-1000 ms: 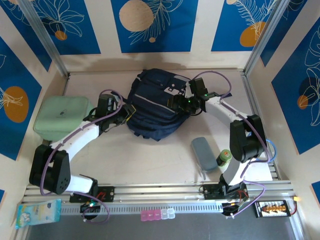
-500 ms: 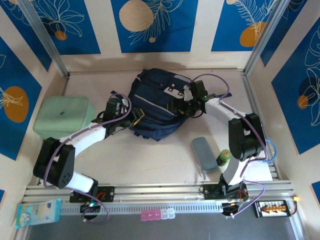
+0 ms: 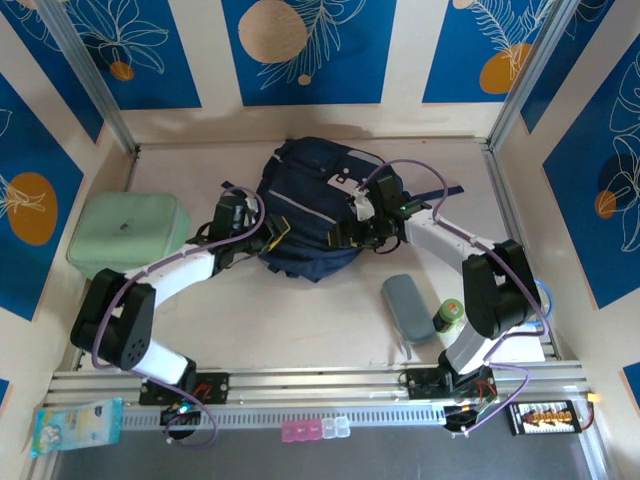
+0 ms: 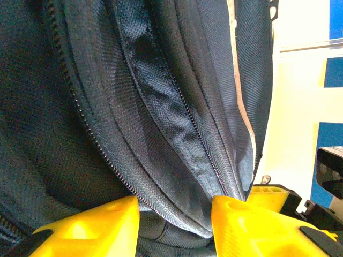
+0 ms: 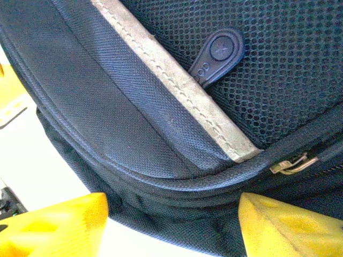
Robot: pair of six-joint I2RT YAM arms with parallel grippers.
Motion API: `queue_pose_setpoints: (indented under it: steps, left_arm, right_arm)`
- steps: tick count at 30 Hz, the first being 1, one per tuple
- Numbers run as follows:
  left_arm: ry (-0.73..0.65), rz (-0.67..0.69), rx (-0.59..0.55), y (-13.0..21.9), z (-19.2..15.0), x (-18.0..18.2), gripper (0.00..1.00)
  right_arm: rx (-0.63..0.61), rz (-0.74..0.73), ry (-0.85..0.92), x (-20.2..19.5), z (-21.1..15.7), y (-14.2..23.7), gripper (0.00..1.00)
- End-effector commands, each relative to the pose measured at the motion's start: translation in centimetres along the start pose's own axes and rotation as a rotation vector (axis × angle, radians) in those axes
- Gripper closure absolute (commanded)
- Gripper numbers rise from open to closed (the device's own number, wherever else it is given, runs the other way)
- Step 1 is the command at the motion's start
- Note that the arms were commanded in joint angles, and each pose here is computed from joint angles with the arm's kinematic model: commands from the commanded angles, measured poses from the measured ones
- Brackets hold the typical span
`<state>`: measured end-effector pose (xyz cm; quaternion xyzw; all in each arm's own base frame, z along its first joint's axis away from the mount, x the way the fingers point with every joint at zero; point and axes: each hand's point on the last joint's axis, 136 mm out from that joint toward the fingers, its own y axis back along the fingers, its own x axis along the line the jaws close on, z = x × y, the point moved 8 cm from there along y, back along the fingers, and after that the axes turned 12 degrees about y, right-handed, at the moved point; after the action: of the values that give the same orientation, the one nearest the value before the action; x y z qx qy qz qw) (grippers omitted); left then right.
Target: Pack the student bag
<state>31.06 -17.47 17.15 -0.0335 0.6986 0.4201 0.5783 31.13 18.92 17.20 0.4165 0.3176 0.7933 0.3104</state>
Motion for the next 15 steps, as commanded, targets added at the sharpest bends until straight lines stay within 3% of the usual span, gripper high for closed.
queue_pose_setpoints:
  steps: [1,4,15]
  left_arm:
    - [-0.001,-0.019,0.025,-0.4,-0.3,-0.1,0.61]
    - [-0.007,-0.031,0.021,-0.1,-0.3,-0.6,0.61]
    - [-0.035,-0.017,-0.005,1.2,-0.3,-1.4,0.61]
  right_arm:
    - [-0.078,-0.104,-0.04,-1.1,0.7,2.2,0.29]
    - [-0.16,-0.103,-0.079,-2.1,2.2,3.3,0.21]
    - [-0.142,-0.022,-0.059,-3.6,5.8,0.4,0.19]
